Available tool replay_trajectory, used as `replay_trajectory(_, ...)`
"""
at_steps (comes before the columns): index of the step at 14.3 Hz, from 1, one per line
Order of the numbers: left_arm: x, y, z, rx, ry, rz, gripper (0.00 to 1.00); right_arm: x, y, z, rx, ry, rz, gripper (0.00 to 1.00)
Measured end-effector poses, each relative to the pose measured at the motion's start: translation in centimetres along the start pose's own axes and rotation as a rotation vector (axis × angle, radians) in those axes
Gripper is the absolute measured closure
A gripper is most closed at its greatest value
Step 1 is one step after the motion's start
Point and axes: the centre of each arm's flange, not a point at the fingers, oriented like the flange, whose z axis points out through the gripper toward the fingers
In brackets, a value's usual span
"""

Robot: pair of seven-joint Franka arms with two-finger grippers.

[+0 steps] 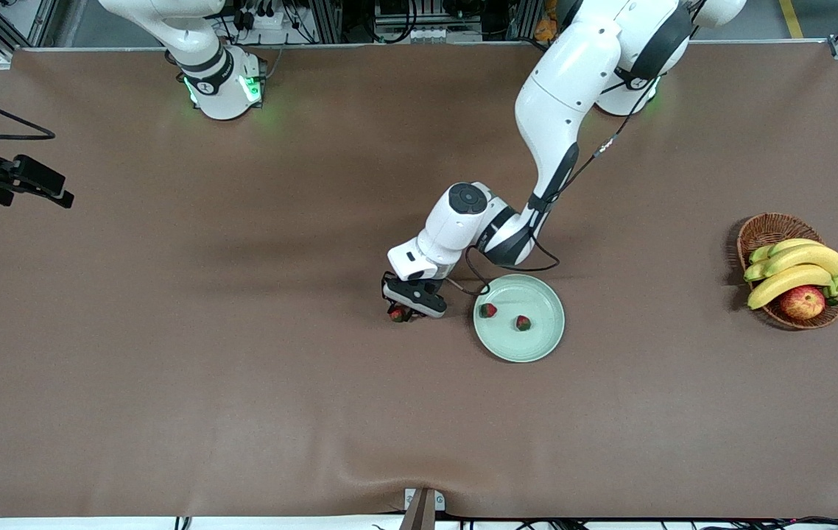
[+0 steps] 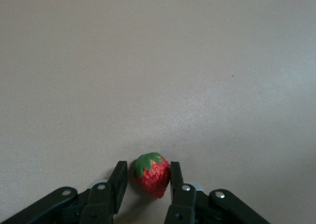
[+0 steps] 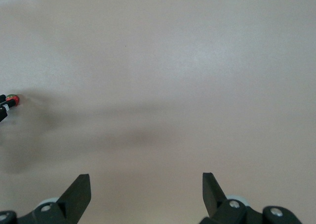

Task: Collect all strawberries into plate
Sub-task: 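Lift the third strawberry with the left gripper and release it onto the plate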

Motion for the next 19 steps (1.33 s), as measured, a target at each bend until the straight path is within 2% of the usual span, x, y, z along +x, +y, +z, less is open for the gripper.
replay_trajectory(1, 0.1, 0.1, -0.1, -0.003, 0.004, 0.001, 0.66, 0.0, 0.0, 0.0, 0.0, 0.0, 0.0, 0.0)
replay_trajectory(5, 0.2, 0.2, -0.1, -0.003, 0.007, 0.002, 0.71, 0.0, 0.0, 0.0, 0.0, -0.001, 0.001, 0.0)
replay_trajectory(13, 0.4, 0.3, -0.2, -0.004, 0.012, 0.004, 0.72, 0.0, 0.0, 0.0, 0.0, -0.003, 0.001, 0.0)
replay_trajectory(19, 1.9, -0.1, -1.2, 0.005, 0.024, -0.003, 0.72, -0.1, 0.0, 0.0, 0.0, -0.004, 0.001, 0.0)
